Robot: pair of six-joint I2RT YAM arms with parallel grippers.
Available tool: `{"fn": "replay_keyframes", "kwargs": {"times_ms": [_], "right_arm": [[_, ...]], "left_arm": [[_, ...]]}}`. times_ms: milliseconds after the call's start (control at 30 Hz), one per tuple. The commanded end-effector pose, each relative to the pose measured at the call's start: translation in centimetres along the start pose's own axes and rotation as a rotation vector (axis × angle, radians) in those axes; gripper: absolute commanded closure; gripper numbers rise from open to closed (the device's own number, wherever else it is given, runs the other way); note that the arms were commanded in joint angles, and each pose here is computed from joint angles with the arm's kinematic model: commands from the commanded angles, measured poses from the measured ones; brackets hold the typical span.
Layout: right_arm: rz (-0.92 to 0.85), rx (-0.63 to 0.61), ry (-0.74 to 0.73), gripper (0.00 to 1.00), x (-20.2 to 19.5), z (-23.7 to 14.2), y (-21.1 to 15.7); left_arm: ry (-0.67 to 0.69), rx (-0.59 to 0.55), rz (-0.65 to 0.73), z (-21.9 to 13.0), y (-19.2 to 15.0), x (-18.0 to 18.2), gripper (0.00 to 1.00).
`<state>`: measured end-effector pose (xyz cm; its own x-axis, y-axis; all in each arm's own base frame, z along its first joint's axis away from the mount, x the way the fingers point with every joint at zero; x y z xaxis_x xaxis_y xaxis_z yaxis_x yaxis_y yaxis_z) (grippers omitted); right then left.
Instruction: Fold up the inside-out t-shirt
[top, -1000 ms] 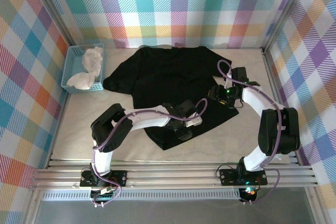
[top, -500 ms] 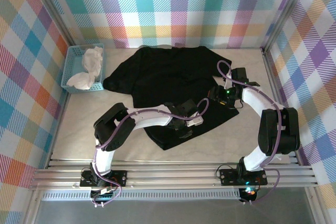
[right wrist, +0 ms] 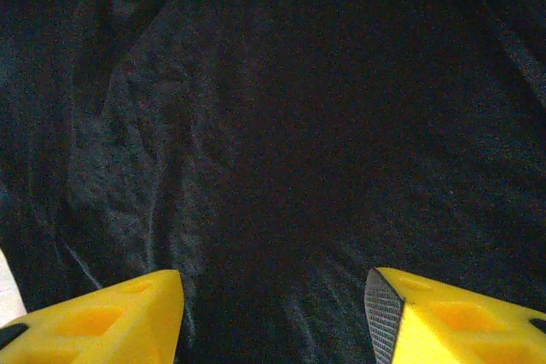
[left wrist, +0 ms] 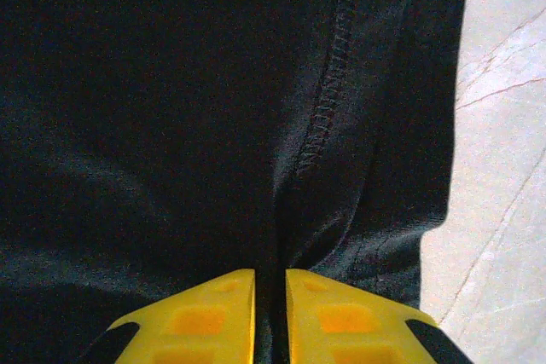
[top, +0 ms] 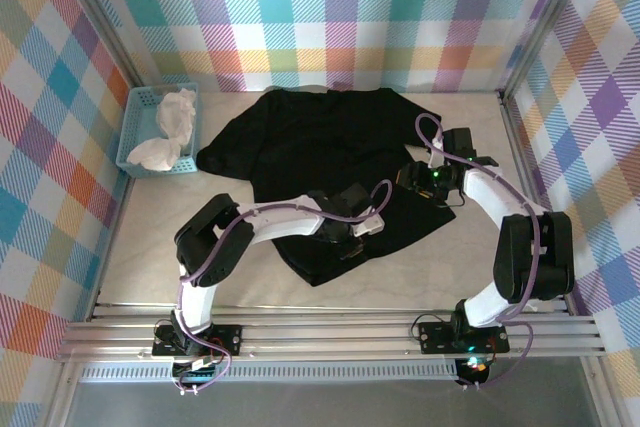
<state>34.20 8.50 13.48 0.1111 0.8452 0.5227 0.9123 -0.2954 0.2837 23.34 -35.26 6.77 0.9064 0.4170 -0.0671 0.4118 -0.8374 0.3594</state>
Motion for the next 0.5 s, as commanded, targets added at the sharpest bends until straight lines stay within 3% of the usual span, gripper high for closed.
{"fn": "replay_keyframes", "kwargs": {"times_ms": [0,167,333,467], "right_arm": [[-0.011,0.014,0.019,0.41,0.2,-0.3,-0.6],[-0.01,0.016,0.021,0.41,0.2,-0.3,-0.7],[-0.009,0.013,0.028,0.41,0.3,-0.6,-0.8],[-0.044,-0.027,0.056,0.42,1.0,-2.1,-1.3]], "left_arm": [[-0.012,-0.029,-0.024,-1.4,0.2,0.2,0.82],[-0.005,-0.019,-0.029,-1.3,-0.1,0.5,0.84],[-0.024,-0.035,-0.039,-1.6,0.2,0.5,1.0],[-0.038,-0.114,-0.134,-3.1,0.8,1.7,1.0]]}}
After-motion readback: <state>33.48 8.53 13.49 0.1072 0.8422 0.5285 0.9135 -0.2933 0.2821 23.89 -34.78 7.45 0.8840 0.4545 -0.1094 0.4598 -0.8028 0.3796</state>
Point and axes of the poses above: each hand's point on the last joint's axis, 136 mm out from that joint toward the fingers, its own z axis out along the fingers, its own x axis along the line the jaws close on, y = z × x, the point moved 4 cm from there along -z, back along the fingers, and after that the axes turned 2 degrees about z, right-handed, at the moved point
